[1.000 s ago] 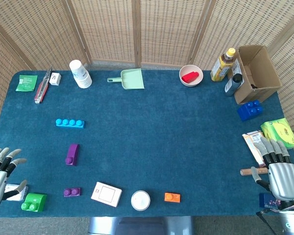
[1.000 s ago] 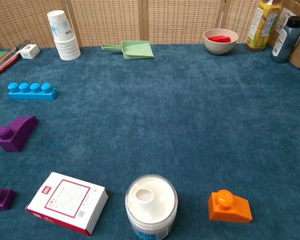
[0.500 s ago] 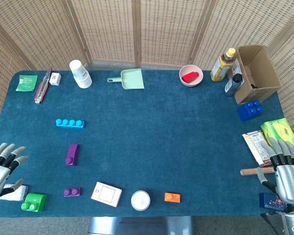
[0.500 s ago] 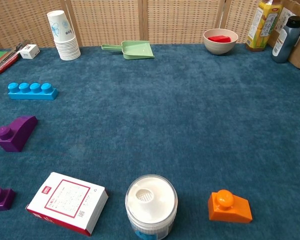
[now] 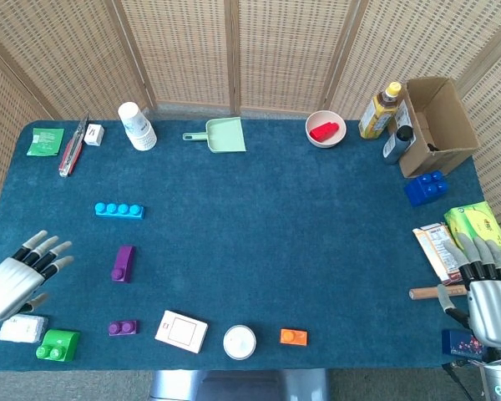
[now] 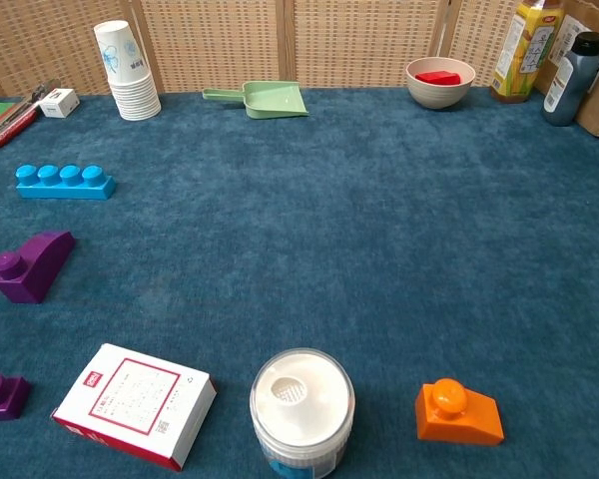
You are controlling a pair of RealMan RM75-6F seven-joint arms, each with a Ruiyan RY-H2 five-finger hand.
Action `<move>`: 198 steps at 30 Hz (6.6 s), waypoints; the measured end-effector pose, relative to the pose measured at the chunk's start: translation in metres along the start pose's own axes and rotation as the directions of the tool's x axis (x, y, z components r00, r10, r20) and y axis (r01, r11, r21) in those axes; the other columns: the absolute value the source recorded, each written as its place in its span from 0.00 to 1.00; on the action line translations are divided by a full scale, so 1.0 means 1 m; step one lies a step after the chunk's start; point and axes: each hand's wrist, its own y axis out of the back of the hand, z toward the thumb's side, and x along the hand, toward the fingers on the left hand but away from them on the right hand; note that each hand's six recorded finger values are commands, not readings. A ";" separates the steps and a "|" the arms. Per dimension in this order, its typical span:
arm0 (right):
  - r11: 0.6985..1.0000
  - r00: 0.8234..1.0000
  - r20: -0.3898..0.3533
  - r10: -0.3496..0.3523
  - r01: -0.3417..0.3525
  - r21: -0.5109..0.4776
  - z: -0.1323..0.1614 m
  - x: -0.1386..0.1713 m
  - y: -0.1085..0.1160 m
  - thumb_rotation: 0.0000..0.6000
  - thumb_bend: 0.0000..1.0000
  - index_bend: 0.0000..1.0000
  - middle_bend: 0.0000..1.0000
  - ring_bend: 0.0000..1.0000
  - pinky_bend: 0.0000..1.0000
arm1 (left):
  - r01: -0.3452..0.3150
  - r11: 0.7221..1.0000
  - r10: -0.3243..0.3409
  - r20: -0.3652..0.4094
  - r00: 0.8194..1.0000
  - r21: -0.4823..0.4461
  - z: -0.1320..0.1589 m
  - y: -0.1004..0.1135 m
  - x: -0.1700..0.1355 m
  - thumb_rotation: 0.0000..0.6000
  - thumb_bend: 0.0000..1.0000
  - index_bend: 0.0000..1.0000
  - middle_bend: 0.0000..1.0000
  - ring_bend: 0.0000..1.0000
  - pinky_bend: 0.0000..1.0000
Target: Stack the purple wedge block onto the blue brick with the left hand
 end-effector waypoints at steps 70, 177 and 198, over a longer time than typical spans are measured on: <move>0.996 0.988 0.141 -0.064 0.053 0.074 -0.023 0.019 0.031 0.97 0.38 0.16 0.09 0.00 0.02 | -0.067 0.997 0.045 0.373 0.927 0.048 0.046 -0.043 0.155 1.00 0.30 0.64 0.29 0.12 0.00; 0.994 0.989 0.139 0.054 -0.039 -0.105 -0.046 0.005 -0.011 0.98 0.37 0.16 0.09 0.00 0.02 | 0.207 0.920 -0.312 -0.301 0.901 -0.334 -0.026 0.019 0.249 1.00 0.30 0.68 0.36 0.21 0.00; 0.993 0.985 0.166 0.056 -0.037 -0.112 -0.054 0.012 -0.007 0.98 0.37 0.16 0.09 0.00 0.03 | 0.194 0.899 -0.334 -0.327 0.884 -0.393 -0.021 0.014 0.262 1.00 0.30 0.68 0.36 0.20 0.00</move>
